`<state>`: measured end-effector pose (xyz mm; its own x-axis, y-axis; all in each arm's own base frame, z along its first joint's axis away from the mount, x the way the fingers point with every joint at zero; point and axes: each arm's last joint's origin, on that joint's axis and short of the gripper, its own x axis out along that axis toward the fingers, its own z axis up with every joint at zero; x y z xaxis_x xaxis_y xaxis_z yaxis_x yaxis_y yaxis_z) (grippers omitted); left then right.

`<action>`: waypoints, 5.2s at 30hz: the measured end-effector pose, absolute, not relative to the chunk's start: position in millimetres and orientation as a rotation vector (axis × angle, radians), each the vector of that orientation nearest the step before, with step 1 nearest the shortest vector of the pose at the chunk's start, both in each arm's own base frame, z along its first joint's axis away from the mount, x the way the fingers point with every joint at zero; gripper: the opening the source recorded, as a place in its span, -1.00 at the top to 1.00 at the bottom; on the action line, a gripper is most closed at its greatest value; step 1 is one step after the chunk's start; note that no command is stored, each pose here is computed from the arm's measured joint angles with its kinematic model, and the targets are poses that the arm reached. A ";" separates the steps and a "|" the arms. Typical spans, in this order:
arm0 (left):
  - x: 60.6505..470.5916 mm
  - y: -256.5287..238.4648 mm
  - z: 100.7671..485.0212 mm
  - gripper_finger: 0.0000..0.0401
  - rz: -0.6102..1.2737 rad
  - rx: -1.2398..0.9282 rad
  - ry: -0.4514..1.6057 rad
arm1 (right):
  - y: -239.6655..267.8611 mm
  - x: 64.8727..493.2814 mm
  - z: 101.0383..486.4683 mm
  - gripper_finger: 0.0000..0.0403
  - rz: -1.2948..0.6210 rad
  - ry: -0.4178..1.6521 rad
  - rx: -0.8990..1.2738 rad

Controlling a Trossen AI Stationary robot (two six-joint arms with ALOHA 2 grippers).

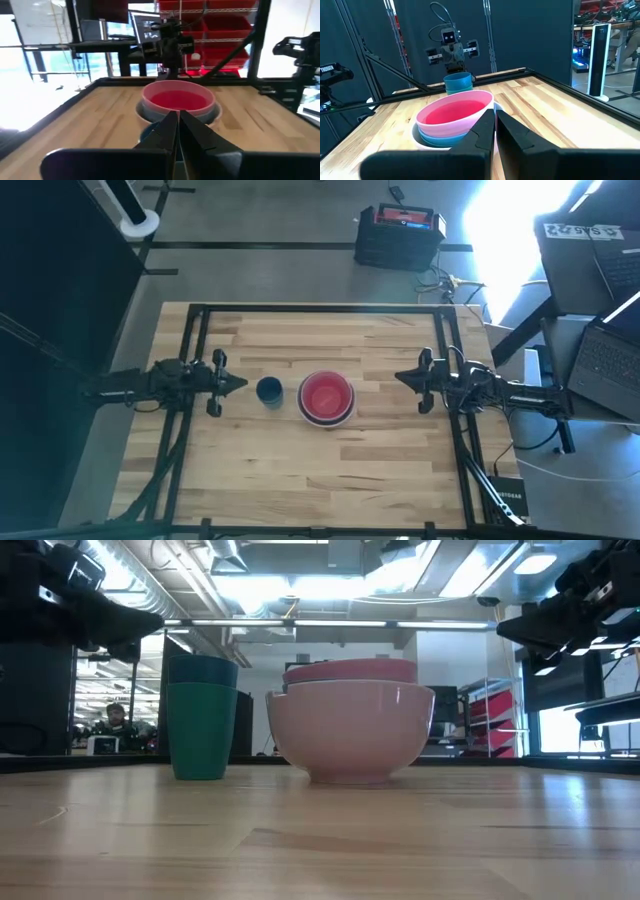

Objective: Nest bowls inside each other
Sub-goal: Return to Home Position

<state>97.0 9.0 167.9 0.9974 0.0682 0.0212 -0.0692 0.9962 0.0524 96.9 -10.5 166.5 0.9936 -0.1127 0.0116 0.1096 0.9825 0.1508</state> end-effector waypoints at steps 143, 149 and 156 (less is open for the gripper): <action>97.3 9.3 166.8 1.00 0.070 0.050 -0.009 | 6.0 97.2 166.7 1.00 0.068 -0.013 0.047; 97.3 9.2 166.8 1.00 0.069 0.050 -0.009 | 6.0 97.2 166.6 1.00 0.067 -0.013 0.047; 97.3 9.3 166.8 1.00 0.070 0.049 -0.009 | 5.9 97.2 166.7 1.00 0.067 -0.013 0.047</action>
